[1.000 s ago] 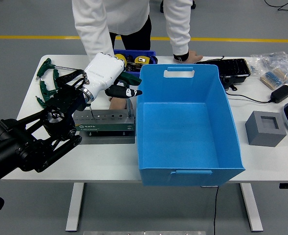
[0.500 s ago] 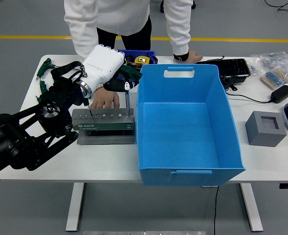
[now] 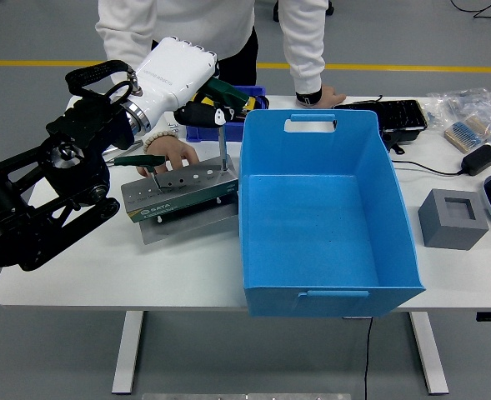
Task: Lift tool from toolbox,place it in box,lift tool from toolbox,place it in box
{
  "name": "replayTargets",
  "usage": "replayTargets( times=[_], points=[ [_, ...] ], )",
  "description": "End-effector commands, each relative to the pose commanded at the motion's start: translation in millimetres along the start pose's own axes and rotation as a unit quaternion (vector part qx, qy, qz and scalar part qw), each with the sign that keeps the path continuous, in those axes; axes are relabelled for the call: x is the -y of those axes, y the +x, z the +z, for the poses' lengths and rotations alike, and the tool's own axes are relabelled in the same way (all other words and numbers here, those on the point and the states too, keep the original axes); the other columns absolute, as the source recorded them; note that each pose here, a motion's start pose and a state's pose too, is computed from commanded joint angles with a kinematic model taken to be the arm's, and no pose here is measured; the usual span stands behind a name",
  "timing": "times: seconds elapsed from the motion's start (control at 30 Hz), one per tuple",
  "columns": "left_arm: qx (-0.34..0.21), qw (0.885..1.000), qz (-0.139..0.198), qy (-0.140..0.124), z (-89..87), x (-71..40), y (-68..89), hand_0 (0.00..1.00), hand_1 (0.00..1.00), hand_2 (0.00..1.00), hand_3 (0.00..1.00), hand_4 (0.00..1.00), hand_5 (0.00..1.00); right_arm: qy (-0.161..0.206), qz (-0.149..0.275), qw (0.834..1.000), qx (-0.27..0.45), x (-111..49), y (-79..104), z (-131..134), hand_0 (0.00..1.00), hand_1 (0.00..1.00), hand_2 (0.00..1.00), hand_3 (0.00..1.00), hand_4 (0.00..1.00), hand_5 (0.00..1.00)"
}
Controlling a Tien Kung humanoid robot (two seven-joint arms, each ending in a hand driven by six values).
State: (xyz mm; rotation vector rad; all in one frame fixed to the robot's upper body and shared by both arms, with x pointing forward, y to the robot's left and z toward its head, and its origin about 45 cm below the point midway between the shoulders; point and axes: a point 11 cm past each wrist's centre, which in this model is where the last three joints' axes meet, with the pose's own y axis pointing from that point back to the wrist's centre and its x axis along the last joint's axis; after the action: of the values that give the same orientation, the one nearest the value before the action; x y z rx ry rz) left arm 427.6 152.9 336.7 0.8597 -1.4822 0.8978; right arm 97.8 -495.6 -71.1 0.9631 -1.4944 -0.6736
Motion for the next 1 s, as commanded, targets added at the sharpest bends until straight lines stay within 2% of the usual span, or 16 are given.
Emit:
replayTargets(
  times=[0.3, 0.6, 0.83, 1.0],
  points=[
    [-0.007, 1.000, -0.018, -0.011, 7.4, 0.6, -8.8, 0.195, 0.002, 0.002, 0.002, 0.684, 0.584, -0.001, -0.001, 1.000, 0.001, 0.0, -0.4, 1, 0.853, 0.771, 0.773, 0.801, 0.998, 0.851],
    [-0.007, 0.999, -0.039, -0.009, 4.9, -1.1, -25.2, 0.197, 0.002, 0.002, 0.002, 0.684, 0.574, -0.002, -0.001, 1.000, 0.000, 0.0, -1.0, 3, 0.848, 0.769, 0.773, 0.801, 0.998, 0.852],
    [-0.011, 0.999, -0.041, -0.009, 0.3, -14.6, -31.8, 0.196, 0.002, 0.002, 0.002, 0.686, 0.569, -0.002, -0.002, 1.000, 0.003, -0.1, -2.0, 3, 0.844, 0.769, 0.773, 0.800, 0.998, 0.852],
    [-0.013, 1.000, -0.027, -0.005, -4.6, -25.7, -26.7, 0.196, 0.002, 0.002, 0.002, 0.684, 0.568, -0.006, -0.002, 1.000, 0.004, -0.1, -2.3, 6, 0.843, 0.770, 0.773, 0.799, 0.998, 0.852]
  ],
)
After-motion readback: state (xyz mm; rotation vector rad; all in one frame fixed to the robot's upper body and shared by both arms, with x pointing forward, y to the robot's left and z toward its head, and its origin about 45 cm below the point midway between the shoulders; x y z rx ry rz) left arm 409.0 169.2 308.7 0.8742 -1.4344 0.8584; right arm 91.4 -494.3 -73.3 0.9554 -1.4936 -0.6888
